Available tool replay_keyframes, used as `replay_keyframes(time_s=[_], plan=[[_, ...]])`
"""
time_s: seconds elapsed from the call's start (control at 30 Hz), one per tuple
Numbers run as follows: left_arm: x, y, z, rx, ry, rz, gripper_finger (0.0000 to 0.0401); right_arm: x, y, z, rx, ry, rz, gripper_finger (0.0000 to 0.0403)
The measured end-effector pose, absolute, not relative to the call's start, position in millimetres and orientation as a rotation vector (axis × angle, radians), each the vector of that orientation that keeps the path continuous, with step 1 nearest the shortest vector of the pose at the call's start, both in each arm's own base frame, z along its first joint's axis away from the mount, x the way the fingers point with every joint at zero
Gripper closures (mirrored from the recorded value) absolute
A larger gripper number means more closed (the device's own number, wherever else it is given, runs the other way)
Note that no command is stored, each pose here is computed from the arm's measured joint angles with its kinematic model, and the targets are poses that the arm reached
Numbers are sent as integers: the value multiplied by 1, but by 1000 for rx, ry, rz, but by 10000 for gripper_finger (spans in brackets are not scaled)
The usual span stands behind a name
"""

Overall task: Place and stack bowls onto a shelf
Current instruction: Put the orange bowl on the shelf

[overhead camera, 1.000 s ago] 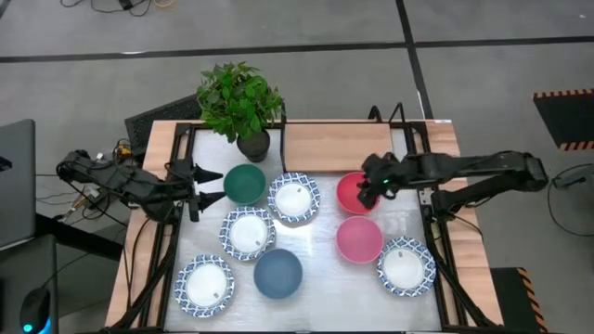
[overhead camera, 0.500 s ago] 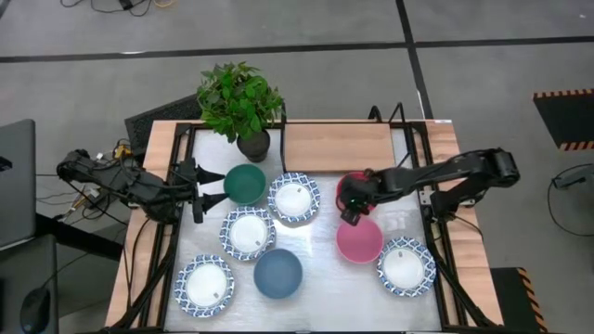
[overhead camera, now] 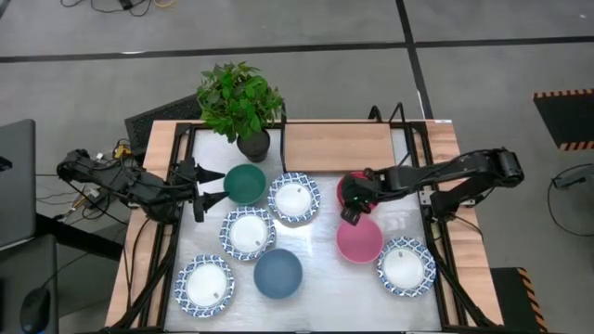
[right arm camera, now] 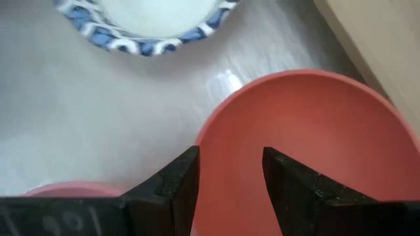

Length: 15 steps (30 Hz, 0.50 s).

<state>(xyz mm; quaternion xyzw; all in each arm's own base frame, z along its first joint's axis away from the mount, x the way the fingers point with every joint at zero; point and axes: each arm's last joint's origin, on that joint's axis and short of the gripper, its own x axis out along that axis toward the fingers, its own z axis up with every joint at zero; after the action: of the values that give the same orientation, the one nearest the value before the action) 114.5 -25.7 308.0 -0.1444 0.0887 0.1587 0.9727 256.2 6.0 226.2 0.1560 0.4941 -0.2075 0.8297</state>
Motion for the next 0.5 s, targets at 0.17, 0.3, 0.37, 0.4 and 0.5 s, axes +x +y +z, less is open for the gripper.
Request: replay_keyframes(time_s=[0.17, 0.3, 0.37, 0.4, 0.5], plan=[[114, -26, 307, -289, 185, 317, 108, 238, 10, 235, 406, 1109, -433, 211], [114, -25, 306, -278, 203, 325, 108, 217, 13, 238, 497, 1208, -556, 211], [114, -25, 306, -278, 202, 325, 108, 207, 15, 238, 562, 1252, -650, 211], [114, -25, 306, -278, 202, 325, 108, 202, 15, 238, 596, 1273, -705, 211], [114, -25, 306, -277, 200, 333, 108, 189, 17, 238, 702, 1317, -892, 211]])
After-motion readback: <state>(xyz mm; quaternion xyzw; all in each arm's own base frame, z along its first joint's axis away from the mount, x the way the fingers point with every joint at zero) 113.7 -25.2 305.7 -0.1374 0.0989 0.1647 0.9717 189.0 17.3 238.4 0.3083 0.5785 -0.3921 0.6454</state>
